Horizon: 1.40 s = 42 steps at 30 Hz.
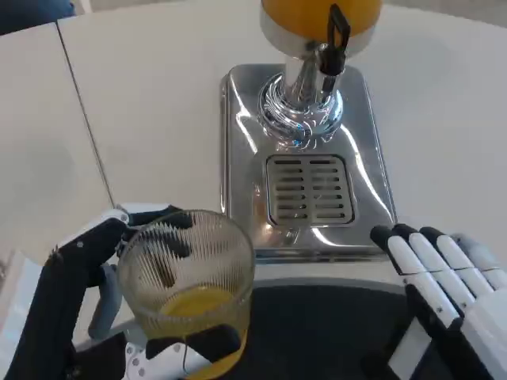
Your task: Grasp the cup under the faucet to collect the drink, then remove the cup.
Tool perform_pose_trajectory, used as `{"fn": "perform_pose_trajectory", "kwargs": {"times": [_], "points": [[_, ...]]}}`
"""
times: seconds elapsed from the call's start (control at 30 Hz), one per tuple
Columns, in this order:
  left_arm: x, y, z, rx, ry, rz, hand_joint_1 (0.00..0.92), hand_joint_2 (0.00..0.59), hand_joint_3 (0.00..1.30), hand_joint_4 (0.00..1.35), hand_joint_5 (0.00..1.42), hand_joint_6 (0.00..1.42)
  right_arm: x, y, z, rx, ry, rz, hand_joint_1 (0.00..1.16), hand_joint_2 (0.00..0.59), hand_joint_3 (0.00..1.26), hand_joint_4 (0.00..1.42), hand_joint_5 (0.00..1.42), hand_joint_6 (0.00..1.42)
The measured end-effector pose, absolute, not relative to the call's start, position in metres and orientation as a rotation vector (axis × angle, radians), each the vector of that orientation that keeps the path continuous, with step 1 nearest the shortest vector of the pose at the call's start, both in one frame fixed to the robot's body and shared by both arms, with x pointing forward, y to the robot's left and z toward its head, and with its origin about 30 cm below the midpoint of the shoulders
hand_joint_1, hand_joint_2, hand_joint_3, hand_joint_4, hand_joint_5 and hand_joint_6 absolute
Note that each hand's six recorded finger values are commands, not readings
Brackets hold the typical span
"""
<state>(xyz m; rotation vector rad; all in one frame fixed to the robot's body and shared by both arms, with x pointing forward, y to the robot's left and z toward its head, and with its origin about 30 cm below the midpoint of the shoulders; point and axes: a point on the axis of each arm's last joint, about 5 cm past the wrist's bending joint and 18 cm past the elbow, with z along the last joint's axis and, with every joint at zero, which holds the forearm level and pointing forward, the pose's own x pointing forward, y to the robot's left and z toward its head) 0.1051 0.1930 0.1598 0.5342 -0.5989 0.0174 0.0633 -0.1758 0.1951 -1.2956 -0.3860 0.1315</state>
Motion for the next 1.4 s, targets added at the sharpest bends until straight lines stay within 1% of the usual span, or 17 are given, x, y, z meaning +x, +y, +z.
{"fn": "perform_pose_trajectory", "kwargs": {"times": [0.17, 0.37, 0.63, 0.67, 0.87, 1.1, 1.4], "points": [[0.102, 0.192, 0.159, 0.531, -0.617, 0.011, 0.830, 0.000, 1.14, 1.23, 1.27, 1.42, 0.060, -0.170, 0.197, -1.280, -0.427, 0.160, 0.20, 0.467, 0.00, 0.00, 0.00, 0.00], [0.103, 0.191, 0.159, 0.528, -0.617, 0.004, 0.831, 0.000, 1.14, 1.23, 1.27, 1.42, 0.054, -0.168, 0.196, -1.265, -0.415, 0.201, 0.19, 0.469, 0.00, 0.00, 0.00, 0.00], [0.104, 0.190, 0.160, 0.523, -0.623, -0.001, 0.832, 0.000, 1.14, 1.23, 1.27, 1.42, 0.052, -0.164, 0.198, -1.243, -0.455, 0.243, 0.19, 0.475, 0.00, 0.00, 0.00, 0.00], [0.104, 0.189, 0.160, 0.523, -0.627, -0.003, 0.832, 0.000, 1.14, 1.23, 1.27, 1.42, 0.052, -0.163, 0.198, -1.242, -0.459, 0.251, 0.18, 0.485, 0.00, 0.00, 0.00, 0.00], [0.104, 0.189, 0.163, 0.531, -0.637, -0.021, 0.832, 0.000, 1.14, 1.23, 1.27, 1.42, 0.051, -0.161, 0.199, -1.233, -0.464, 0.275, 0.17, 0.489, 0.00, 0.00, 0.00, 0.00], [0.106, 0.186, 0.163, 0.525, -0.647, -0.042, 0.832, 0.000, 1.14, 1.23, 1.27, 1.42, 0.055, -0.157, 0.200, -1.216, -0.474, 0.243, 0.17, 0.489, 0.00, 0.00, 0.00, 0.00], [0.106, 0.182, 0.165, 0.510, -0.657, -0.058, 0.832, 0.000, 1.14, 1.23, 1.25, 1.42, 0.058, -0.151, 0.200, -1.201, -0.487, 0.231, 0.17, 0.489, 0.00, 0.00, 0.00, 0.00]]}}
